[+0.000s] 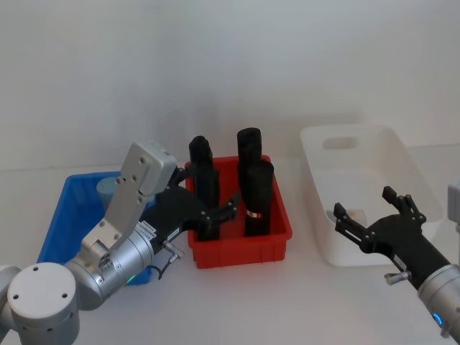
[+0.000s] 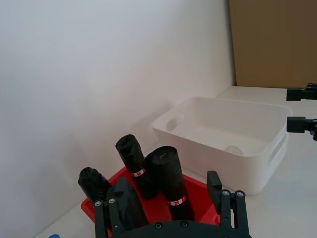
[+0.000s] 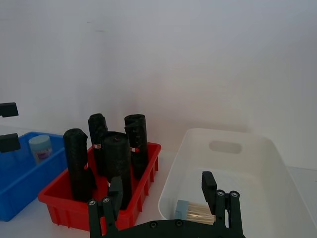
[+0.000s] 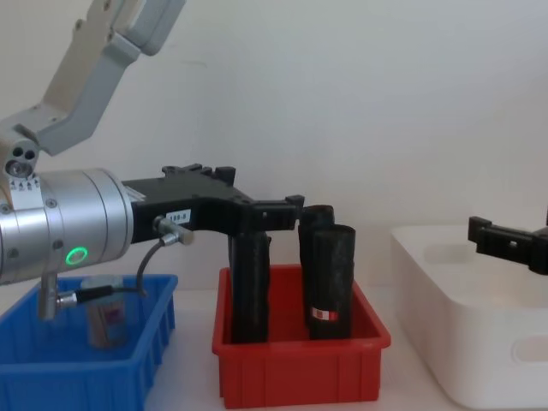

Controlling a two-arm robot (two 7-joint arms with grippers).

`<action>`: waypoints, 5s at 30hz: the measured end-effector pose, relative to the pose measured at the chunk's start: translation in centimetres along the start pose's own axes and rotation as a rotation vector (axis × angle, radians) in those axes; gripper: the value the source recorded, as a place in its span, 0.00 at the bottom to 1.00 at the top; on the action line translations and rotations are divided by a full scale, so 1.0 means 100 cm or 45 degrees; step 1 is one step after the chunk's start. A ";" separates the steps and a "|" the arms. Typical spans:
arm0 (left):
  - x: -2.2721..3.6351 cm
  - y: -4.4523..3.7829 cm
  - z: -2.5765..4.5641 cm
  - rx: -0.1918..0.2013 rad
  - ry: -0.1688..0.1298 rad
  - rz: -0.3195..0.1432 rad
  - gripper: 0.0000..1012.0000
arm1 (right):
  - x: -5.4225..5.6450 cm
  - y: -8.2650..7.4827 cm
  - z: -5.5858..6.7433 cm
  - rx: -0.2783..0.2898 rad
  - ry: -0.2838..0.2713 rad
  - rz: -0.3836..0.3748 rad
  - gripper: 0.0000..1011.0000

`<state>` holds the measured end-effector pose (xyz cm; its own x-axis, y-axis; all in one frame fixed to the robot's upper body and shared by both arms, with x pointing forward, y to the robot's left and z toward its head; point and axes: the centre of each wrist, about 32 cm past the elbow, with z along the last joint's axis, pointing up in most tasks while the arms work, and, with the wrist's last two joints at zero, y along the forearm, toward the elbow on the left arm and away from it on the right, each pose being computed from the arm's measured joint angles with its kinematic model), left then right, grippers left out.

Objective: Pick the cotton swabs from the blue box and place them into the white box.

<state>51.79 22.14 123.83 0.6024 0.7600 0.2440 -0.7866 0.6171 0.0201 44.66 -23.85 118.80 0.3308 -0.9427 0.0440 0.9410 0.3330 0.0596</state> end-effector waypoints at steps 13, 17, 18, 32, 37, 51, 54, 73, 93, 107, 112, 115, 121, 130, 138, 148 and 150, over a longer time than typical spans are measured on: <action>-0.0235 0.0026 -0.0143 -0.034 -0.008 0.166 0.99 | -0.003 -0.003 0.001 0.000 0.001 0.002 0.99; -0.0303 0.0035 -0.0182 -0.046 -0.010 0.214 0.99 | -0.002 -0.003 0.001 0.000 0.001 0.002 0.99; -0.0330 0.0039 -0.0196 -0.049 -0.010 0.233 0.99 | -0.002 -0.003 0.001 0.000 0.001 0.002 0.99; -0.0419 0.0054 -0.0247 -0.065 -0.009 0.296 0.99 | -0.002 -0.002 0.001 0.001 0.001 0.003 0.99; -0.0417 0.0055 -0.0246 -0.065 -0.009 0.296 0.99 | -0.002 -0.001 0.000 -0.001 -0.002 0.005 0.99; -0.0413 0.0054 -0.0245 -0.065 -0.008 0.297 0.99 | 0.002 0.015 -0.006 -0.018 -0.044 0.069 0.99; -0.0413 0.0055 -0.0246 -0.064 -0.008 0.297 0.99 | 0.003 0.026 -0.010 -0.023 -0.061 0.099 0.99; -0.0413 0.0054 -0.0247 -0.064 -0.008 0.297 0.99 | 0.003 0.092 -0.029 -0.051 -0.132 0.259 0.99; -0.0413 0.0054 -0.0246 -0.064 -0.008 0.297 0.99 | -0.006 0.152 -0.048 -0.087 -0.137 0.374 0.99; -0.0414 0.0054 -0.0246 -0.064 -0.008 0.297 0.99 | -0.011 0.178 -0.055 -0.093 -0.127 0.391 0.99; -0.0414 0.0054 -0.0246 -0.064 -0.008 0.297 0.99 | -0.012 0.185 -0.057 -0.097 -0.118 0.389 0.99; -0.0413 0.0054 -0.0247 -0.064 -0.008 0.297 0.99 | -0.012 0.188 -0.058 -0.097 -0.111 0.390 0.93; -0.0413 0.0054 -0.0246 -0.064 -0.008 0.297 0.99 | -0.013 0.193 -0.061 -0.099 -0.096 0.399 0.80; -0.0413 0.0054 -0.0246 -0.064 -0.008 0.297 0.99 | -0.014 0.197 -0.063 -0.091 -0.071 0.406 0.56; -0.0413 0.0054 -0.0246 -0.064 -0.008 0.297 0.99 | -0.014 0.196 -0.058 -0.036 -0.036 0.404 0.52; -0.0414 0.0054 -0.0247 -0.064 -0.008 0.297 0.99 | -0.013 0.185 -0.035 0.095 -0.013 0.385 0.50; -0.0413 0.0054 -0.0246 -0.064 -0.008 0.297 0.99 | -0.013 0.184 -0.033 0.104 -0.013 0.382 0.50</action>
<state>49.20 19.84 120.44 0.4040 0.8820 0.2425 -0.8966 0.4344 -0.0860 61.80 -16.53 116.54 0.5917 -0.8020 0.0821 0.7927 0.5973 0.1222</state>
